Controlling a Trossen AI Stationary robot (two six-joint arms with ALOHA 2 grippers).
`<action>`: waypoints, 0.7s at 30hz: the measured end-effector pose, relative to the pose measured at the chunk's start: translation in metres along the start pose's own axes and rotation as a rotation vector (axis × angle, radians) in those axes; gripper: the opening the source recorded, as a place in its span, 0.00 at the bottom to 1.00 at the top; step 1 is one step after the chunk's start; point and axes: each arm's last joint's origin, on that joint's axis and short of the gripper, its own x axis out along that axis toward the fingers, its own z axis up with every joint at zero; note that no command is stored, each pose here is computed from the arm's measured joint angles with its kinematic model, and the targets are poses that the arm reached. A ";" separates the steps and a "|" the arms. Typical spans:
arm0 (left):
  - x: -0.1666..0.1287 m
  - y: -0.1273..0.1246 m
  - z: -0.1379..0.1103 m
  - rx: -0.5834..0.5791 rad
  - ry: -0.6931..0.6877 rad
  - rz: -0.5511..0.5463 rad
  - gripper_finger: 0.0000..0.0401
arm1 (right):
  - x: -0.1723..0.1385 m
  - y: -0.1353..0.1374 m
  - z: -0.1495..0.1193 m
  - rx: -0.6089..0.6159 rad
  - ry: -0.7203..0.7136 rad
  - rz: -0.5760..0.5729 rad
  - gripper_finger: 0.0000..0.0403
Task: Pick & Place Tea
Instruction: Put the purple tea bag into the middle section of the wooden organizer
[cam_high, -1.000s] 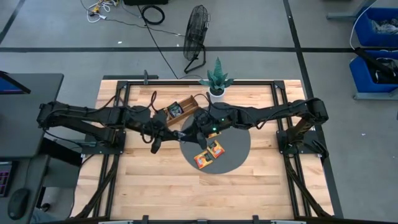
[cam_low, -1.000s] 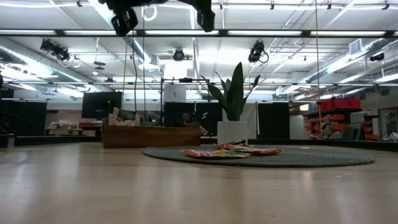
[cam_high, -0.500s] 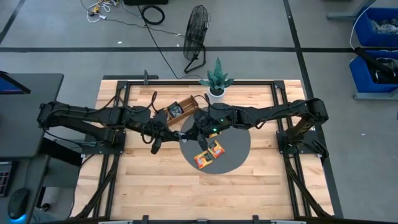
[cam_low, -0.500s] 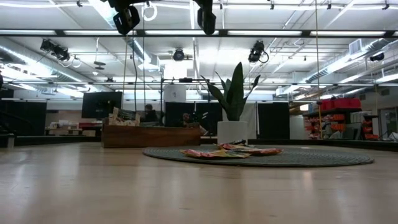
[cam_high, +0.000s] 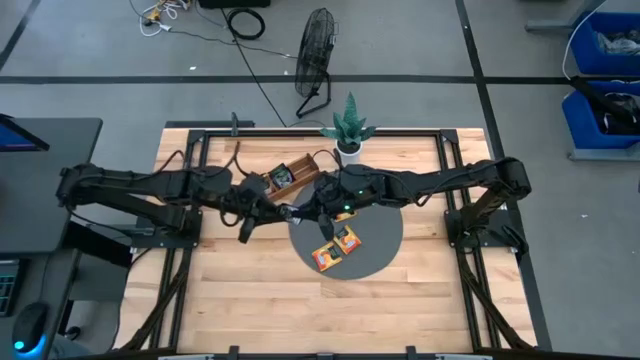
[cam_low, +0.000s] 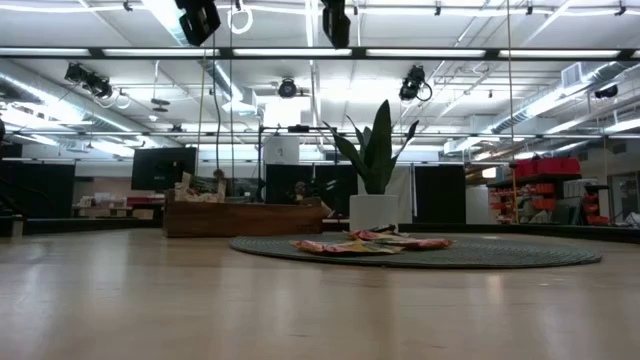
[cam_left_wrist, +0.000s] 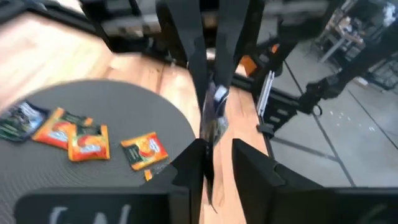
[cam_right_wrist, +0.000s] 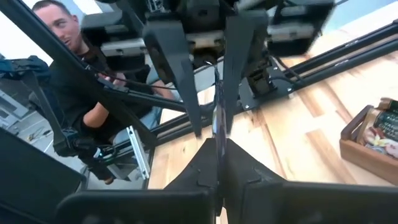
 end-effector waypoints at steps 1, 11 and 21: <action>-0.004 -0.001 0.002 0.001 -0.019 0.009 0.23 | 0.000 0.000 0.001 0.000 -0.003 -0.002 0.00; -0.040 -0.004 0.014 -0.008 -0.200 0.107 0.28 | -0.001 0.003 0.009 -0.009 -0.111 -0.014 0.00; -0.045 -0.004 0.015 -0.021 -0.220 0.107 0.28 | -0.002 0.005 0.015 0.007 -0.175 0.004 0.00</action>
